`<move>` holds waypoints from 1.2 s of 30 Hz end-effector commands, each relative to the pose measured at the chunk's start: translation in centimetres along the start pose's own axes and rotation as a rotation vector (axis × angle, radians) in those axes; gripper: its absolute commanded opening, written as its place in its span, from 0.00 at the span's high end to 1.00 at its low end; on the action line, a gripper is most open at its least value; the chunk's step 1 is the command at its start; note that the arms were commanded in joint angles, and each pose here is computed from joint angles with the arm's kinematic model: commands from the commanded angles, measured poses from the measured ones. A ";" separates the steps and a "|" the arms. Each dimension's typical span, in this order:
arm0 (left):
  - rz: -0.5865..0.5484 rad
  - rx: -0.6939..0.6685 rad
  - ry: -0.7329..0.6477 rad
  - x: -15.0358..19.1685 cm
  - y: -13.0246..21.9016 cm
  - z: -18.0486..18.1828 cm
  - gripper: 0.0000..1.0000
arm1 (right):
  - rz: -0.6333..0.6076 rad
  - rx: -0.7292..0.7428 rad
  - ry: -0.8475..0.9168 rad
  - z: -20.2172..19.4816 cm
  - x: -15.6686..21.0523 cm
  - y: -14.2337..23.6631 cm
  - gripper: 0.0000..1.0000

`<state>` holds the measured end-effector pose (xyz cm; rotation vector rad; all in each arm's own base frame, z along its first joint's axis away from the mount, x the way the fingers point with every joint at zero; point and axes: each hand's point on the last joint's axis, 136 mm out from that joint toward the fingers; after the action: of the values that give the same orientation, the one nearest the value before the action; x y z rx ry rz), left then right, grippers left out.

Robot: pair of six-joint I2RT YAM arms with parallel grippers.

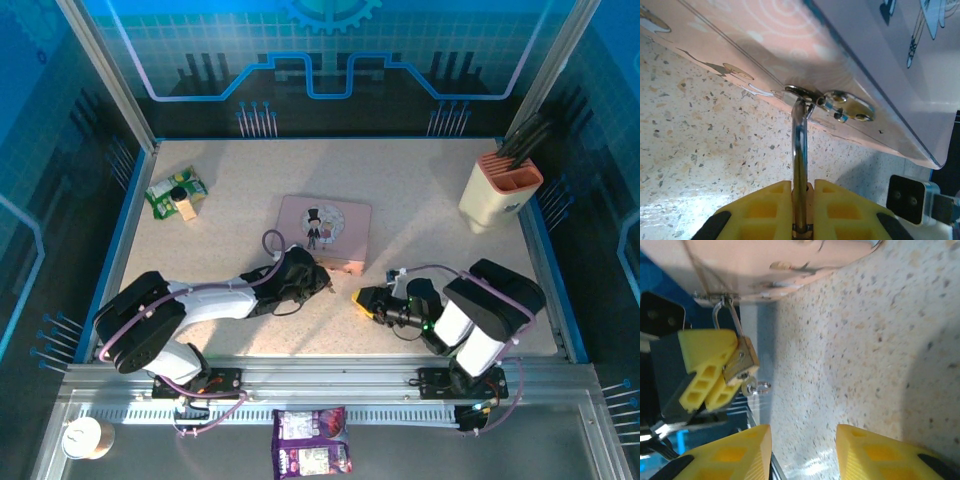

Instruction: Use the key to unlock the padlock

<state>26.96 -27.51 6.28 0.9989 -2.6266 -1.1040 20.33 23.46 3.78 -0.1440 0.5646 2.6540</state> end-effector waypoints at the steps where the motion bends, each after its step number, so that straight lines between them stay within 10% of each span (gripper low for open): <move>1: -0.029 0.071 -0.004 -1.1 1.2 -3.1 0.93 | 0.028 0.117 0.166 -0.7 0.9 0.0 0.61; 6: -0.020 0.054 0.024 -1.0 1.2 -2.7 0.92 | -0.081 0.349 0.734 3.3 -0.6 2.6 0.56; 18: 0.014 0.061 0.077 -0.1 1.3 -3.6 0.91 | -0.185 0.220 1.424 7.8 1.8 2.2 0.57; 36: 0.044 0.074 0.069 1.4 1.7 -4.3 0.93 | -0.331 0.346 1.618 8.1 1.3 -2.4 0.74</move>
<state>25.75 -28.28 6.54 0.9580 -2.5524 -1.0942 19.22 28.10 7.06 -2.1010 1.3244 1.6366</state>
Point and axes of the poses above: each hand's point on the last joint's axis, 136 mm out from that joint toward the fingers, its own y axis back along the fingers, its own z axis along the line the jaws close on, x = y × z, and after that the axes turned 4 degrees about y, right-handed
